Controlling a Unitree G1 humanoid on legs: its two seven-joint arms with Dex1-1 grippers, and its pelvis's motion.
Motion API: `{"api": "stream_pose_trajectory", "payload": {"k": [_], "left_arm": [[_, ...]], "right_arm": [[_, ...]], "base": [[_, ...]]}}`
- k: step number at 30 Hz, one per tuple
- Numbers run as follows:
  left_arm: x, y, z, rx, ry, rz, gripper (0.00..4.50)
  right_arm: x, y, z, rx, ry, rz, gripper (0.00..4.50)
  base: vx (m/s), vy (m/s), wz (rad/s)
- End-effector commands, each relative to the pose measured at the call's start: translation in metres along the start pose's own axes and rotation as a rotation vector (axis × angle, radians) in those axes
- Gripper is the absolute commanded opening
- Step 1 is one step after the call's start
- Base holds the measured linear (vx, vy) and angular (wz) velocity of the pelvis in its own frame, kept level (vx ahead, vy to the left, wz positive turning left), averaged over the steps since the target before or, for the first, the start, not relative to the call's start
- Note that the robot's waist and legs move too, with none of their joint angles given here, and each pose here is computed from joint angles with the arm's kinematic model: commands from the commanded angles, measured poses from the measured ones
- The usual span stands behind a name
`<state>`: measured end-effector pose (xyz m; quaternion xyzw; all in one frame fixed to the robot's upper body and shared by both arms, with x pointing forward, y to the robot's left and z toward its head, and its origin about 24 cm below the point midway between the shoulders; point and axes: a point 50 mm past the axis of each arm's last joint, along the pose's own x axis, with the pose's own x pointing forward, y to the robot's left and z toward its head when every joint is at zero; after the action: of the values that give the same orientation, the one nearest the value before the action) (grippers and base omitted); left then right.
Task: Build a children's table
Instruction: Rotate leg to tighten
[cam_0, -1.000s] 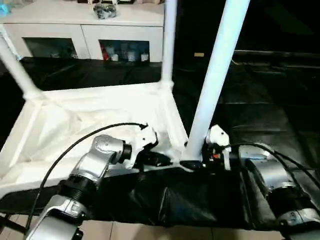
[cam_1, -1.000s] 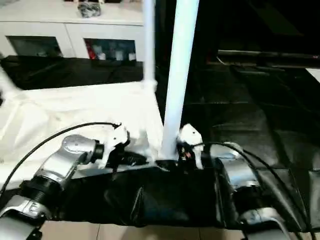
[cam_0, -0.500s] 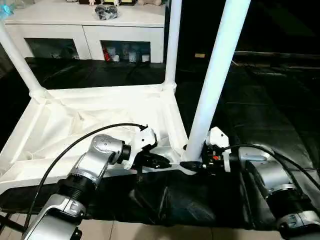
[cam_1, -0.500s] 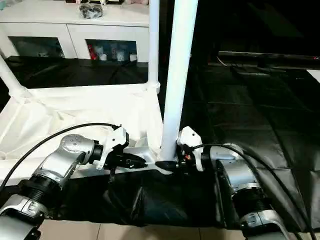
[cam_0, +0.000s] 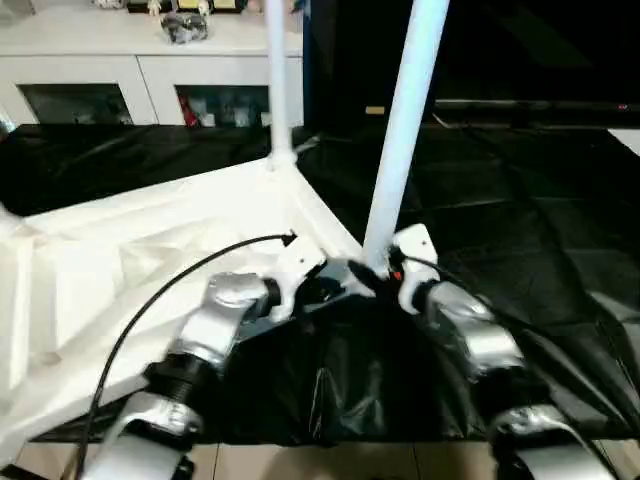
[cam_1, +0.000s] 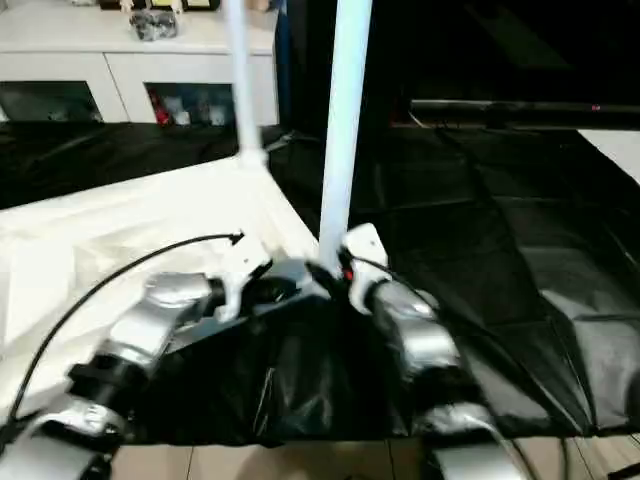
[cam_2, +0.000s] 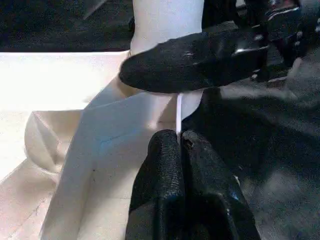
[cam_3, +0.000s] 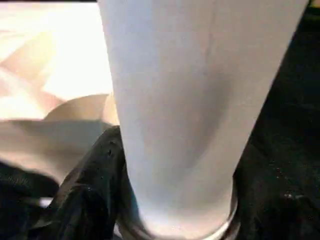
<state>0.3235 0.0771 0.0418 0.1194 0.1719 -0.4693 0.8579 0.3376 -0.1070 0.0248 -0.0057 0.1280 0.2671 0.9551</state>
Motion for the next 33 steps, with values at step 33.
{"api": "stream_pose_trajectory", "payload": {"k": [33], "left_arm": [[-0.019,-0.008,0.010,0.139,0.005,-0.459,0.00]], "right_arm": [[-0.059,0.027,-0.024,-0.166,0.253,0.991,3.35]], "base": [[0.000,0.000,0.00]]}}
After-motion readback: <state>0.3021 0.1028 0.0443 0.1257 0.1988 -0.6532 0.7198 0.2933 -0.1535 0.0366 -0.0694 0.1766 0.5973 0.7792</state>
